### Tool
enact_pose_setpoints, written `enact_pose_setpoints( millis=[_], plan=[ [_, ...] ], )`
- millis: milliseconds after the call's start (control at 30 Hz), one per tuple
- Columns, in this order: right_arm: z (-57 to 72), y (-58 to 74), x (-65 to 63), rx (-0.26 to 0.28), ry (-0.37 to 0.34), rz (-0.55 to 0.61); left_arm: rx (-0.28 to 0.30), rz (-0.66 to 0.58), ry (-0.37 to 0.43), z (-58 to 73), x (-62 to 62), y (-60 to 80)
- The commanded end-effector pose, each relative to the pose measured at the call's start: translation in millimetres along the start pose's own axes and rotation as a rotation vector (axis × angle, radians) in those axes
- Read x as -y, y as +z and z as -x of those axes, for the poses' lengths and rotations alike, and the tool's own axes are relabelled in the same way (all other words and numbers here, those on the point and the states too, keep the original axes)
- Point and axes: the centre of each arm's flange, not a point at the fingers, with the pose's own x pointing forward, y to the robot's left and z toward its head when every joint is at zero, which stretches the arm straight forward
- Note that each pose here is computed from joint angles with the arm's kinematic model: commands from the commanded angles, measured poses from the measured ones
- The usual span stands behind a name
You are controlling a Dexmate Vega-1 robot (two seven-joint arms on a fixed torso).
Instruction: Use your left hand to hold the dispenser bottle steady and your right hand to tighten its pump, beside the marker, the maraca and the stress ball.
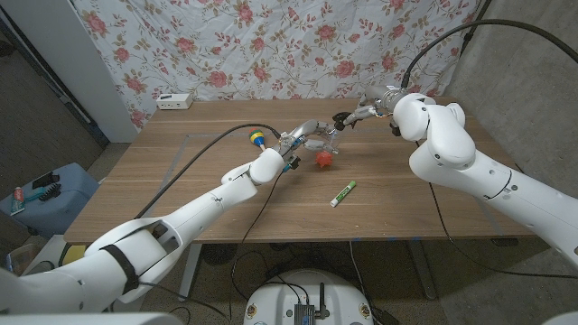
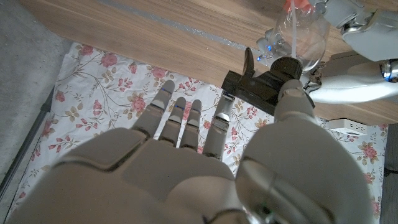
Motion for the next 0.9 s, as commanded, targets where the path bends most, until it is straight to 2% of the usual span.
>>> enact_pose_setpoints(
  millis=[33,633,900],
  plan=[
    [-2.0,4.4,-0.3,-0.028,0.003,-0.018,0.0,0.002,0.0,-2.4,0.5,-0.9],
    [-9.7,7.6,2.3,-0.092,0.047,-0.095,-0.003,0.009,-0.005,-8.0,0.1,-4.0],
    [-10.8,7.7,1.7,-0.122,0.038,-0.103,-0.003,0.009,-0.009,-9.8,0.1,-4.6]
  ],
)
